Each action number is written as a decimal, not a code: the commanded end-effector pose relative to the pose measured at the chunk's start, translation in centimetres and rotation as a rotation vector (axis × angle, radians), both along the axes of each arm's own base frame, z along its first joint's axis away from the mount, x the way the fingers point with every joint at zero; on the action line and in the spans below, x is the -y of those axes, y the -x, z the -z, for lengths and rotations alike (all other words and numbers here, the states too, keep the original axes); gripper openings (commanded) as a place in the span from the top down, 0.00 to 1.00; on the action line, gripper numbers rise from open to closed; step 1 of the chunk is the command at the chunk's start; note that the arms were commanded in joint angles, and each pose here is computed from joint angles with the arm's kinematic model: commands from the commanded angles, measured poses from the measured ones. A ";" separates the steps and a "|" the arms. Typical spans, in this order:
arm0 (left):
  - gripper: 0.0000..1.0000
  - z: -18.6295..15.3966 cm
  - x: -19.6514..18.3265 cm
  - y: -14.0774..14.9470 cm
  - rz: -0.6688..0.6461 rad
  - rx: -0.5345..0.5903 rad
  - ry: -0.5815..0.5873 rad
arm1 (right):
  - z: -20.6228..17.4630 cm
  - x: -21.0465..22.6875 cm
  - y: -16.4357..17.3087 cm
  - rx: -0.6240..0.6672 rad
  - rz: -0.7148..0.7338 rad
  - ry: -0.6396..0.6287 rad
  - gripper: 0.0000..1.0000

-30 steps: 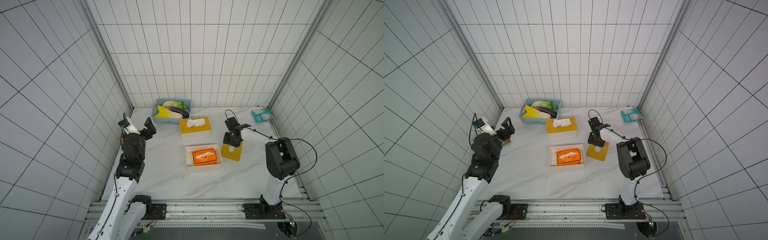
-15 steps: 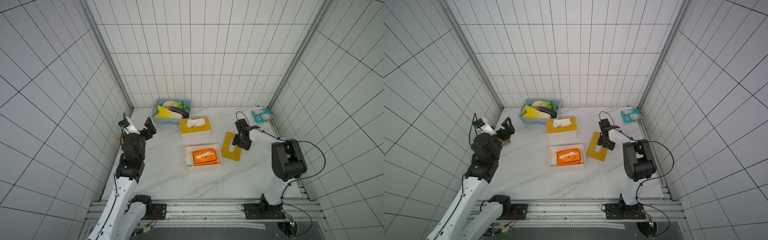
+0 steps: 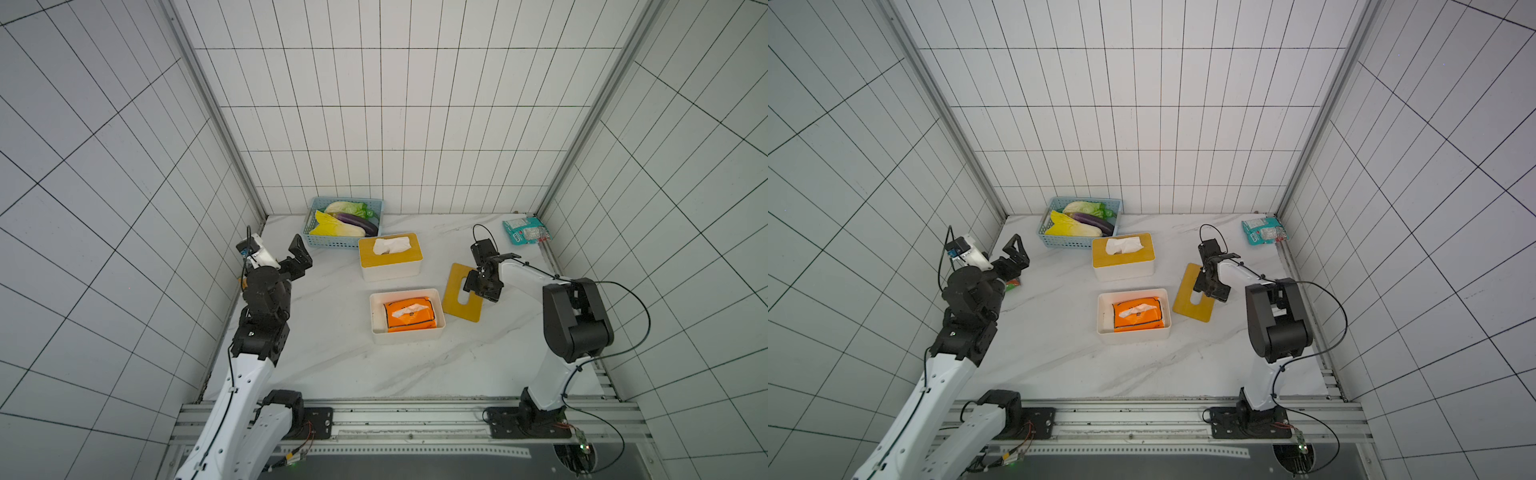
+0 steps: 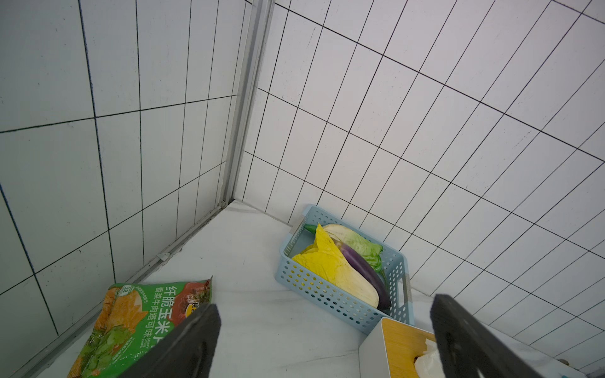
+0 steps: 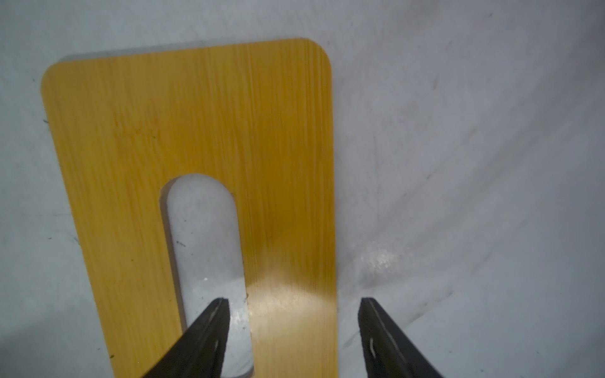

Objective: Put the tissue paper into the tissue box
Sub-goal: Pick up the box lid from the center of the board.

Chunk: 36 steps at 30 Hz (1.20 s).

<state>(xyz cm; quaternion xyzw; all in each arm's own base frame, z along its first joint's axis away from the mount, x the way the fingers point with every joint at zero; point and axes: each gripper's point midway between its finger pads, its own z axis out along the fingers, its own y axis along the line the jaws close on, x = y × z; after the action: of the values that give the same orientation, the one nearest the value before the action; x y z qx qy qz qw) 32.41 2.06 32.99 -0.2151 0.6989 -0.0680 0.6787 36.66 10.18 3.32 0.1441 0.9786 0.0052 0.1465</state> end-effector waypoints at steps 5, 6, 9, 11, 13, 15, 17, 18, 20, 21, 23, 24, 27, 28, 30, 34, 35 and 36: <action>0.01 -0.2 0.0 0.0 0.004 0.017 -0.001 | 1.8 0.5 0.5 -0.055 -0.002 0.021 0.33; 0.02 -0.2 0.0 0.0 0.005 0.017 0.000 | 1.9 0.6 0.6 -0.061 -0.002 0.023 0.33; 0.02 -0.2 0.0 0.0 0.005 0.017 -0.002 | 2.4 0.6 0.7 -0.076 -0.004 0.025 0.33; 0.02 -0.2 0.0 0.0 0.004 0.018 -0.002 | 2.7 0.6 1.0 -0.085 -0.003 0.026 0.34; 0.02 -0.2 0.0 0.0 0.005 0.017 -0.002 | 2.8 0.7 1.1 -0.090 0.001 0.029 0.34; 0.02 -0.3 0.0 0.0 0.005 0.019 -0.002 | 2.9 0.7 1.4 -0.095 0.002 0.028 0.35; 0.02 -0.2 0.0 0.0 0.004 0.018 -0.001 | 3.1 0.8 1.7 -0.102 0.002 0.029 0.35; 0.02 -0.2 0.0 0.0 0.005 0.018 0.000 | 3.1 0.8 1.7 -0.103 0.002 0.028 0.35; 0.02 -0.3 0.0 0.0 0.005 0.020 0.000 | 3.1 0.8 1.9 -0.104 0.004 0.026 0.36; 0.01 -0.2 0.0 0.0 0.005 0.020 0.000 | 3.1 0.8 1.9 -0.105 0.004 0.024 0.36; 0.01 -0.3 0.0 0.1 0.003 0.020 0.001 | 3.2 0.6 2.1 -0.111 0.009 0.013 0.37; 0.02 -0.2 0.0 0.0 0.006 0.020 0.000 | 3.4 0.5 2.2 -0.117 0.012 0.002 0.37; 0.01 -0.3 0.0 0.1 0.006 0.021 0.000 | 3.8 0.1 2.5 -0.127 0.007 -0.016 0.39; 0.01 -0.3 0.0 0.1 0.005 0.021 -0.001 | 3.9 0.0 2.6 -0.130 0.005 -0.013 0.39; 0.01 -0.3 0.0 0.1 0.005 0.023 0.001 | 4.2 -0.1 2.7 -0.140 0.002 -0.014 0.41; 0.02 -0.4 0.0 0.1 0.005 0.024 0.001 | 4.9 -0.3 2.9 -0.160 0.000 -0.016 0.50; 0.02 -0.4 0.0 0.1 0.005 0.024 0.001 | 5.1 -0.4 3.0 -0.166 -0.002 -0.016 0.53; 0.02 -0.4 0.0 0.2 0.005 0.024 0.002 | 5.2 -0.4 3.0 -0.169 -0.003 -0.017 0.55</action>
<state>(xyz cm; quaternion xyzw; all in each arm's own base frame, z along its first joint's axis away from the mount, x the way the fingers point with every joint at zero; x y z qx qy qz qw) 32.40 2.06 32.99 -0.2152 0.6988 -0.0682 0.6787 36.39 10.05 1.99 0.1442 0.9806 -0.0036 0.1330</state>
